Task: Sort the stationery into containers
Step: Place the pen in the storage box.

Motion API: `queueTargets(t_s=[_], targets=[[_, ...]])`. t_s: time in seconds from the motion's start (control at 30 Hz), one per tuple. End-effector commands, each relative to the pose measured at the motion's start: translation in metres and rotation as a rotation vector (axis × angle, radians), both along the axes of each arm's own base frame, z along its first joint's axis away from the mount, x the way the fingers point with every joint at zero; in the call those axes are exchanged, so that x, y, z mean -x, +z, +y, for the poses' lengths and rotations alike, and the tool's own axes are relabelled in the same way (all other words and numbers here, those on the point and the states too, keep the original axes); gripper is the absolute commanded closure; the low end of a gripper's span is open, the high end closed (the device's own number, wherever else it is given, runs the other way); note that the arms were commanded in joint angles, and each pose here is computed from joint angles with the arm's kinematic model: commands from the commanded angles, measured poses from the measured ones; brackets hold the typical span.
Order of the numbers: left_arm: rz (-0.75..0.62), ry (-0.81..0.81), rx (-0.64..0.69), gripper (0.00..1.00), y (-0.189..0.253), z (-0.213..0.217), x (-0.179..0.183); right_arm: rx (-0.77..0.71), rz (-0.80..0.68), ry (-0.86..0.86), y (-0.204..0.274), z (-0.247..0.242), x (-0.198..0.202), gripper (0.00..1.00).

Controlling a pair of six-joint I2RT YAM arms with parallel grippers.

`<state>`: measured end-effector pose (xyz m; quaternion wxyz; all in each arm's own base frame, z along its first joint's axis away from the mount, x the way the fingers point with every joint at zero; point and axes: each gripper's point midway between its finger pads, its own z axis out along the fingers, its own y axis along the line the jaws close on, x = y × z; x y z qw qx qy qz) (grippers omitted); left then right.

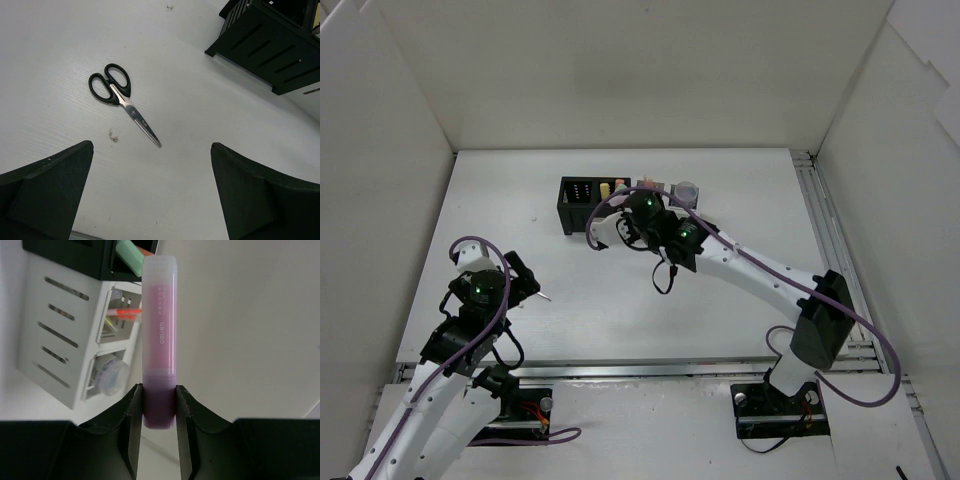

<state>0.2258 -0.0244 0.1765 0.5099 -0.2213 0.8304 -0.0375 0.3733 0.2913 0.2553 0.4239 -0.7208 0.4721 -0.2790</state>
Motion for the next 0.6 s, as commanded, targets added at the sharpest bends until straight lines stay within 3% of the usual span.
queueTargets(t_s=[0.0, 0.07, 0.33, 0.57], targets=[[-0.023, 0.065, 0.019, 0.01, 0.018, 0.008, 0.000, 0.296, -0.128, 0.094, 0.024, 0.000, -0.032, 1.00], [-0.012, 0.081, 0.022, 0.00, 0.015, 0.010, 0.002, 0.364, -0.159, 0.121, 0.035, 0.003, -0.046, 1.00], [0.020, 0.136, 0.048, 0.00, 0.010, 0.016, 0.012, 0.593, -0.164, 0.194, 0.003, 0.031, -0.088, 1.00], [0.033, 0.160, 0.036, 0.00, 0.008, 0.018, 0.011, 0.699, -0.168, 0.173, -0.018, 0.042, -0.110, 1.00]])
